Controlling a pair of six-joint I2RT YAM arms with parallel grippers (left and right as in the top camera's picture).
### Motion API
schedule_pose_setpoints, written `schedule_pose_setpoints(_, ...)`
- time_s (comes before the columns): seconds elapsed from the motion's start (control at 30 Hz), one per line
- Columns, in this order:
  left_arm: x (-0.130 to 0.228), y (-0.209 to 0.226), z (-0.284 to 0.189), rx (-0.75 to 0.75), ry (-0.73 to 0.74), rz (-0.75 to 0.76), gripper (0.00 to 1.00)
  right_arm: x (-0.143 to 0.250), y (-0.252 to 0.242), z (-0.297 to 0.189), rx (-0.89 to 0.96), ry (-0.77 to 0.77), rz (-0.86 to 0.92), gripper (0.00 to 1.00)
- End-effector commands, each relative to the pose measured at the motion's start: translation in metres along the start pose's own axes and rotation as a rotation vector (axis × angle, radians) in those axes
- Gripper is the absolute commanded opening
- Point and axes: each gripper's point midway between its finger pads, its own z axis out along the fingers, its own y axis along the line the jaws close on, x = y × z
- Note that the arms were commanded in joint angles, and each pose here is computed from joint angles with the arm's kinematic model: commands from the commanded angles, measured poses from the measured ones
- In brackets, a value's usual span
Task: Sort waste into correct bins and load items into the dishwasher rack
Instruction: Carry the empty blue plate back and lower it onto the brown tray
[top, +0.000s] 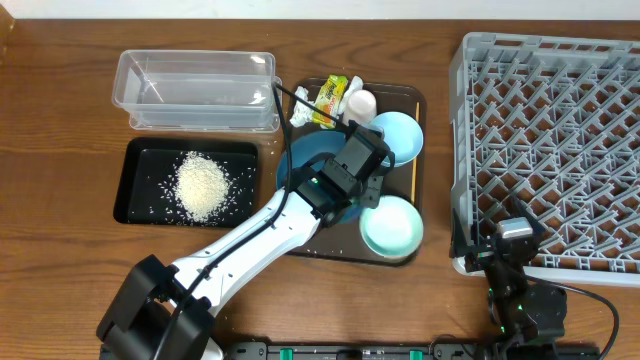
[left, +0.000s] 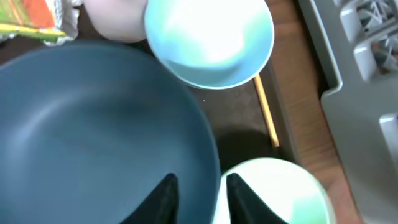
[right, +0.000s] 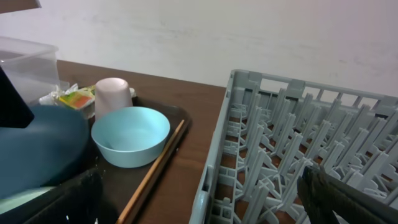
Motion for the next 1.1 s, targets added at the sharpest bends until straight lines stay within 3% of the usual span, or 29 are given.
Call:
schedule_pose_setpoints(0.0,0.000,0.001,0.003,-0.008,0.005,-0.003,0.35,0.002,-0.002,0.000,0.009,0.004,-0.009,0.99)
schedule_pose_setpoints(0.33,-0.035,0.011,-0.021,0.001,-0.092,-0.048,0.63,0.002,-0.002,0.000,0.009,0.004,-0.009,0.99)
schedule_pose_setpoints(0.7,-0.104,0.078,-0.042,-0.061,-0.268,-0.196,0.66,0.002,-0.002,0.000,0.009,0.004,-0.009,0.99)
schedule_pose_setpoints(0.73,-0.104,0.080,-0.042,-0.065,-0.268,-0.200,0.64,0.002,-0.002,0.000,0.009,0.004,-0.009,0.99)
schedule_pose_setpoints(0.87,-0.086,0.083,-0.030,-0.087,-0.193,-0.208,0.33,0.002,-0.002,0.000,0.009,0.004,-0.009,0.99)
schedule_pose_setpoints(1.03,-0.042,0.085,-0.002,-0.128,-0.040,-0.240,0.08,0.002,-0.002,0.000,0.009,0.004,-0.009,0.99)
schedule_pose_setpoints(1.07,-0.032,0.086,0.004,-0.140,-0.006,-0.245,0.06,0.002,-0.002,0.000,0.009,0.004,-0.009,0.99)
